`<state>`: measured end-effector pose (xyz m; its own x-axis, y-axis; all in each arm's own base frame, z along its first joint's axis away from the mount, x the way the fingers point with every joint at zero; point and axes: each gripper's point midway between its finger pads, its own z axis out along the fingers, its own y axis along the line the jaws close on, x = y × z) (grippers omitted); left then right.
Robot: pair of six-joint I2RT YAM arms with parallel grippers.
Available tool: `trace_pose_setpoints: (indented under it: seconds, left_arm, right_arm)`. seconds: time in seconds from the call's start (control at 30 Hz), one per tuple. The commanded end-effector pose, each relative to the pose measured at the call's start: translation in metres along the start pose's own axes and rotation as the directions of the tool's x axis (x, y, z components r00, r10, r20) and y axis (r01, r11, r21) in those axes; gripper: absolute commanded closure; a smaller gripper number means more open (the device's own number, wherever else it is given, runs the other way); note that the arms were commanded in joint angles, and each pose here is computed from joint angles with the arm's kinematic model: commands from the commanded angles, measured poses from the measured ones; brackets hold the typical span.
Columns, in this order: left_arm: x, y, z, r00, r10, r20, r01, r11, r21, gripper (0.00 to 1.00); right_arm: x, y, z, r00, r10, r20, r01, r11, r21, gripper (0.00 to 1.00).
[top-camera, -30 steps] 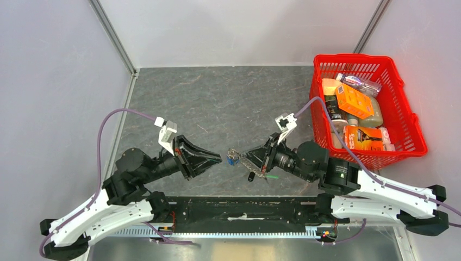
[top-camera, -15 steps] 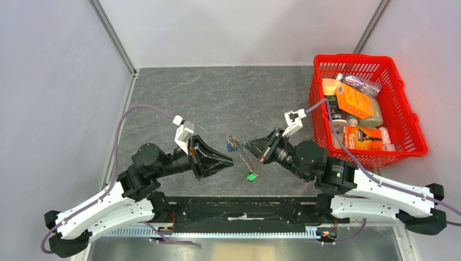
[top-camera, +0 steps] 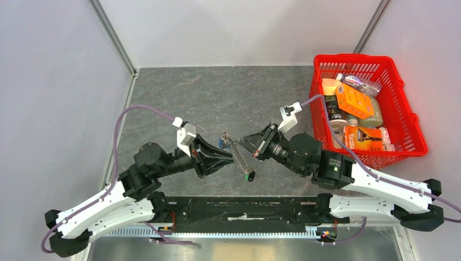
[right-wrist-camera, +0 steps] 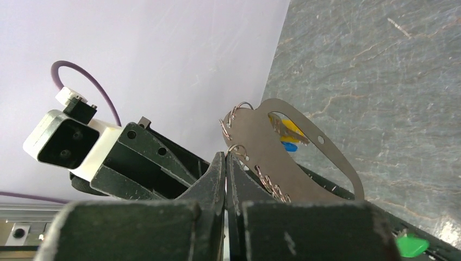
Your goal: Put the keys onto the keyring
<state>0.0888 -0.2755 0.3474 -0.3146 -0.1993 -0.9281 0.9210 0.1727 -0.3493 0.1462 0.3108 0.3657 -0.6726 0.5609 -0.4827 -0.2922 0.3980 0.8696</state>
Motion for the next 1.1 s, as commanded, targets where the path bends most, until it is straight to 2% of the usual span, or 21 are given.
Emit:
trace_pose_setpoints:
  seconds: [0.0,0.17,0.37,0.73,1.07]
  left_arm:
    - [-0.025,0.01,-0.007,0.983,0.165,0.076,-0.159,0.985,-0.072,0.68]
    - [-0.032,0.022,-0.012,0.962,0.259,0.087,-0.246,0.959,-0.139,0.6]
    - [-0.029,0.035,-0.026,0.939,0.34,0.056,-0.322,0.923,-0.211,0.56]
    - [-0.015,0.042,-0.014,0.904,0.424,0.053,-0.408,0.893,-0.189,0.54]
    - [-0.012,0.069,-0.013,0.849,0.525,0.058,-0.487,0.821,-0.298,0.54]
  right_arm:
    - [-0.006,0.033,-0.003,0.994,0.102,-0.044,-0.104,0.994,-0.046,1.0]
    - [0.004,0.035,0.003,0.976,0.156,-0.151,-0.163,0.986,-0.035,1.0]
    - [-0.008,0.027,0.003,0.965,0.217,-0.146,-0.222,0.975,-0.021,1.0]
    - [-0.007,0.024,0.024,0.909,0.352,-0.222,-0.361,0.932,0.0,1.0]
    - [-0.002,0.022,0.04,0.892,0.362,-0.27,-0.377,0.926,-0.003,1.0]
